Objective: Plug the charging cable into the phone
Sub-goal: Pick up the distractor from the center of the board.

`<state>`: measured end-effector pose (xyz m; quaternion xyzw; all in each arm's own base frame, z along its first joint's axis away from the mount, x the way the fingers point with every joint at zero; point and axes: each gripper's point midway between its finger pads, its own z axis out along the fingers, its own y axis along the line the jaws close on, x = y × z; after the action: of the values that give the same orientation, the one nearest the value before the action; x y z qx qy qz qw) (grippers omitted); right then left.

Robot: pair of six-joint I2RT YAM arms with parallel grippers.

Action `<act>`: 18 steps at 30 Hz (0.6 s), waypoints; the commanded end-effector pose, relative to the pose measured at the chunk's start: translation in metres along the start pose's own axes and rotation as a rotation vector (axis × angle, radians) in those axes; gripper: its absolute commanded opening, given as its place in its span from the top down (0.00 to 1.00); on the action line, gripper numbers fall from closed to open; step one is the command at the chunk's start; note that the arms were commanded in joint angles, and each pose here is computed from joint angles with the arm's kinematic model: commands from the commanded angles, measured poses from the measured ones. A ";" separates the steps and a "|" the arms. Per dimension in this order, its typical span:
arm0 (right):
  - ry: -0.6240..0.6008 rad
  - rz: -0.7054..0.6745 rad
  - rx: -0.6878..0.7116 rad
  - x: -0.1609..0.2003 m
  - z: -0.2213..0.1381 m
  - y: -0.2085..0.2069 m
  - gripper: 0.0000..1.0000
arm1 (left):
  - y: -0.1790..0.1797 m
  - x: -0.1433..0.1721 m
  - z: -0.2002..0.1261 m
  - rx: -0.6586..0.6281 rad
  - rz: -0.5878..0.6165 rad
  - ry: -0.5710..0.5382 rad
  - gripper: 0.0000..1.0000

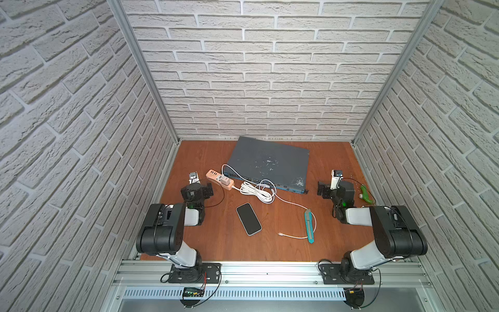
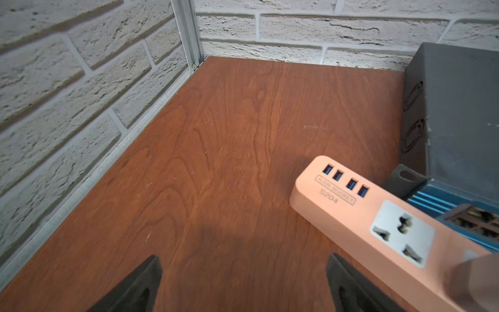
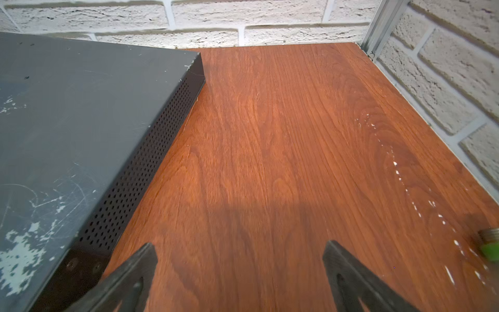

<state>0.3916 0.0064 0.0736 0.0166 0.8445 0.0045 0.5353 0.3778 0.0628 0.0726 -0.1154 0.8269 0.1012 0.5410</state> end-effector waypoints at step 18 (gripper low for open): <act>0.140 0.098 0.175 -0.053 -0.005 -0.026 0.01 | 0.013 -0.032 -0.004 -0.112 0.012 0.016 0.02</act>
<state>0.4004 -0.0013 0.0802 0.0381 0.8651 -0.0101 0.5000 0.3797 0.0641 0.0771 -0.1179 0.8316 0.1094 0.5315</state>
